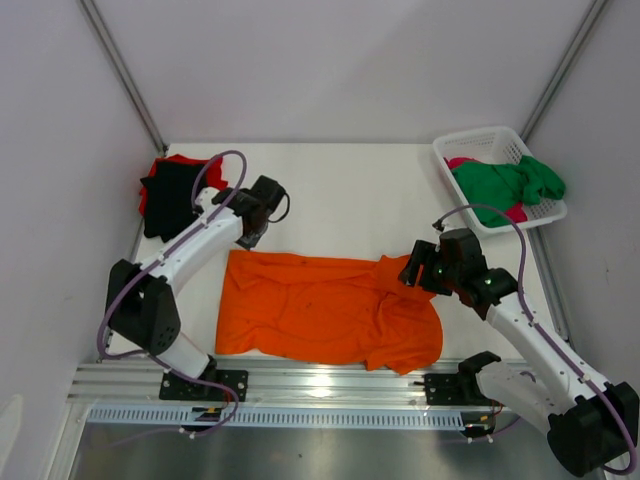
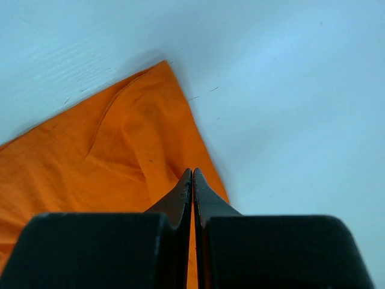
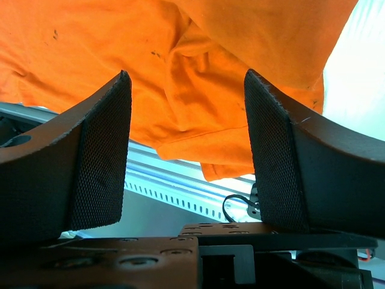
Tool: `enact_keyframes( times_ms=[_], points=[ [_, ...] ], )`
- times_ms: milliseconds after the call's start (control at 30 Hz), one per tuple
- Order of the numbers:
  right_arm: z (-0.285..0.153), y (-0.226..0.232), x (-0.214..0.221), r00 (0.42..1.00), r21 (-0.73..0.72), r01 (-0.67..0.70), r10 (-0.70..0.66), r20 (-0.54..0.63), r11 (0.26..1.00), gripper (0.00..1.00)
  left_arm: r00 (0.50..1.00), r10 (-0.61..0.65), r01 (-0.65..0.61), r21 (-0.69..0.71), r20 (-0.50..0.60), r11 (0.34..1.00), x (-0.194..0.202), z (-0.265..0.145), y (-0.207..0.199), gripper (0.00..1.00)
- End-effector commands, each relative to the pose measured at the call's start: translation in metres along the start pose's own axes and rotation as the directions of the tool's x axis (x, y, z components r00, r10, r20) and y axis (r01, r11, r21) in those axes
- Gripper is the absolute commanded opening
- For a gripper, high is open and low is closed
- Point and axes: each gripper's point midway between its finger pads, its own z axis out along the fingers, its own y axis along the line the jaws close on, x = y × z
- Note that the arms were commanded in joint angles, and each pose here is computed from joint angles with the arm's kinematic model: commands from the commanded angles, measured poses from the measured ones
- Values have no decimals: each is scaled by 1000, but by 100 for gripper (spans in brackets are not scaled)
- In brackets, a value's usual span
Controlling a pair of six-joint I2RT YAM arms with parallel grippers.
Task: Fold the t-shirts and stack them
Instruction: Flatten out the tshirt
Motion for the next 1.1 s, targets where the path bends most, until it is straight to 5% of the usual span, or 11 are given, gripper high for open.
enact_keyframes(
  times_ms=[0, 33, 167, 267, 533, 933, 1067],
  points=[
    [-3, 5, -12, 999, -23, -6, 7, 54, 1000, 71, 998, 56, -55, -14, 33, 998, -9, -1, -4, 1],
    [-2, 5, -12, 998, -20, -8, 9, 56, 1000, 71, 997, 68, -68, -18, 17, 998, -5, 1, -2, 2],
    [-2, 3, -12, 998, -11, -9, 10, 60, 1000, 71, 996, 59, -67, -143, -60, 987, 20, 13, 29, 57],
    [-1, 3, -11, 998, -12, -12, 13, 60, 1000, 71, 997, 11, -26, -216, -72, 976, 24, 17, 48, 66],
    [-2, 1, -9, 999, -12, 1, 0, 53, 1000, 71, 986, -82, 32, -319, -146, 947, 48, 44, 93, 67],
    [-7, -1, -9, 999, -6, 11, -11, 52, 1000, 71, 972, -91, 19, -313, -217, 950, 74, 58, 94, 66],
    [-8, -1, -10, 998, -5, 14, -14, 56, 1000, 71, 971, -91, 22, -298, -220, 954, 74, 58, 91, 52]
  ],
)
